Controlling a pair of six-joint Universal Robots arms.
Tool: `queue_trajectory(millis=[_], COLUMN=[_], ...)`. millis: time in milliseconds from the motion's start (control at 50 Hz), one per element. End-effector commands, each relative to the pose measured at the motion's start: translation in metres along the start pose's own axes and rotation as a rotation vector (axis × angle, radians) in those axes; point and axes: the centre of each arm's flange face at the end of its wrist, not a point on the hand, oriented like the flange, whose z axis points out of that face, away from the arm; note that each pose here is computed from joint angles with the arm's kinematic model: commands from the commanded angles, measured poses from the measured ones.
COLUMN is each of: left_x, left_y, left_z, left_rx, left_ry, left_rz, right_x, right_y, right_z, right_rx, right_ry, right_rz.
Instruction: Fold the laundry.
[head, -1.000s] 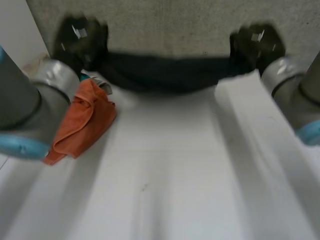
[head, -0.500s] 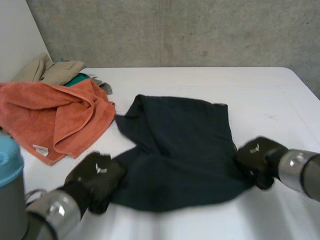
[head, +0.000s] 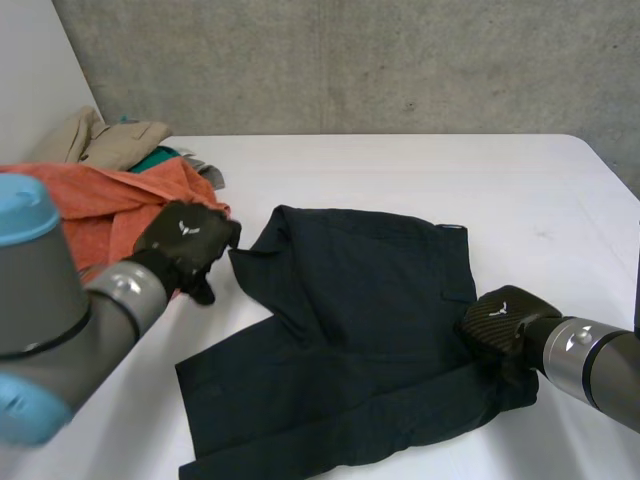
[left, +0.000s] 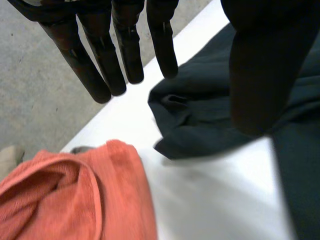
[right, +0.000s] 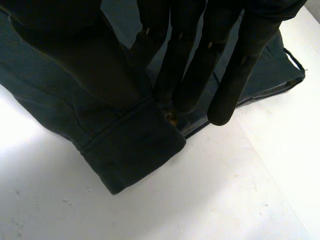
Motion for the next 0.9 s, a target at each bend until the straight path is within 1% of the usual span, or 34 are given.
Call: queue_trajectory(millis=[20,120,220,380,520,580,640,660,680,700,760,820,840,900], left_x=[-0.004,0.001,0.004,0.01,0.013,0.01,-0.003,-0.009,-0.021,-0.027,-0.043,-0.048,-0.049,-0.048], left_y=[0.02,0.027,0.036,0.053,0.057,0.056,0.053,0.053,0.052,0.052,0.053,0.052,0.051,0.049], left_z=[0.056,0.084,0.105,0.115,0.115,0.113,0.109,0.108,0.106,0.106,0.1,0.095,0.091,0.084], left_rx=[0.0,0.027,0.022,-0.073,-0.098,-0.117,-0.142,-0.151,-0.171,-0.183,-0.218,-0.234,-0.24,-0.245], left_ry=[0.053,0.105,0.114,0.141,0.134,0.108,0.033,0.001,-0.067,-0.105,-0.195,-0.229,-0.234,-0.226], left_rz=[0.021,0.049,0.084,0.153,0.168,0.168,0.167,0.164,0.151,0.139,0.086,0.036,0.005,-0.044], right_x=[-0.003,-0.005,-0.007,-0.007,-0.006,-0.005,-0.006,-0.005,-0.005,-0.005,-0.005,-0.006,-0.005,-0.005], right_y=[0.003,0.005,0.008,0.009,0.009,0.009,0.009,0.009,0.009,0.009,0.009,0.009,0.009,0.009], right_z=[0.002,0.005,0.007,0.008,0.009,0.009,0.009,0.009,0.009,0.009,0.009,0.009,0.009,0.009], right_rx=[0.004,0.0,-0.011,-0.009,-0.006,-0.004,-0.006,-0.006,-0.004,-0.006,-0.005,-0.007,-0.007,-0.007], right_ry=[0.002,-0.003,-0.011,-0.008,-0.005,-0.002,-0.004,-0.002,0.0,-0.002,-0.001,-0.003,-0.001,-0.001], right_rz=[0.002,0.001,0.005,0.006,0.006,0.006,0.007,0.008,0.007,0.008,0.007,0.007,0.007,0.007])
